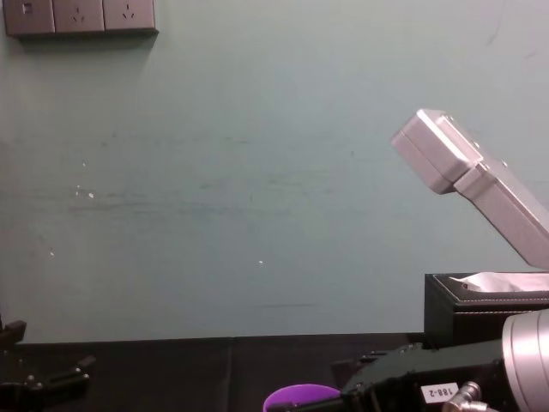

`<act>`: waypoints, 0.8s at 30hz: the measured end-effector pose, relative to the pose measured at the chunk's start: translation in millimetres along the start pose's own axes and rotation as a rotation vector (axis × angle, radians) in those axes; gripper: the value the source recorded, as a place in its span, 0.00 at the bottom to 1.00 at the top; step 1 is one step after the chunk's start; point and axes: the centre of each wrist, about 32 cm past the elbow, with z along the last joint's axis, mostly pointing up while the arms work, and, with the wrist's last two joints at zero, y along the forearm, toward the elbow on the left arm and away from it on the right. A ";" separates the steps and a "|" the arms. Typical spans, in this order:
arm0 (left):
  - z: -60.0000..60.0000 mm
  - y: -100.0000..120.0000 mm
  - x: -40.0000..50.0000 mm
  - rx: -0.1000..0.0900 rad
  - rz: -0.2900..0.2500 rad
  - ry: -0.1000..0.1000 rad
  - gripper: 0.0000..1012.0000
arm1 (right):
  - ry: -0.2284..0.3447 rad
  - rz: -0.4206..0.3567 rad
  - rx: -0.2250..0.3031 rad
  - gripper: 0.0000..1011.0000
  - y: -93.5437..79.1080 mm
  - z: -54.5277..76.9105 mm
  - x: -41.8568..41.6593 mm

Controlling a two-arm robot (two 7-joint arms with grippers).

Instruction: Stack the three plastic cups sequentially using one hand.

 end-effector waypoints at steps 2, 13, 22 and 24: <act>0.0 0.0 0.0 0.000 0.000 0.000 0.99 | 0.000 0.000 0.000 0.99 0.0 0.0 -0.1; 0.0 0.0 0.0 0.000 0.000 0.000 0.99 | 0.006 -0.038 0.094 0.99 -5.5 -3.8 -1.8; 0.0 0.0 0.0 0.000 0.000 0.000 0.99 | 0.055 -0.129 0.171 0.99 -9.1 -9.4 -1.5; 0.0 0.0 0.0 0.000 0.000 0.000 0.99 | 0.075 -0.183 0.181 0.99 -8.8 -11.9 -2.9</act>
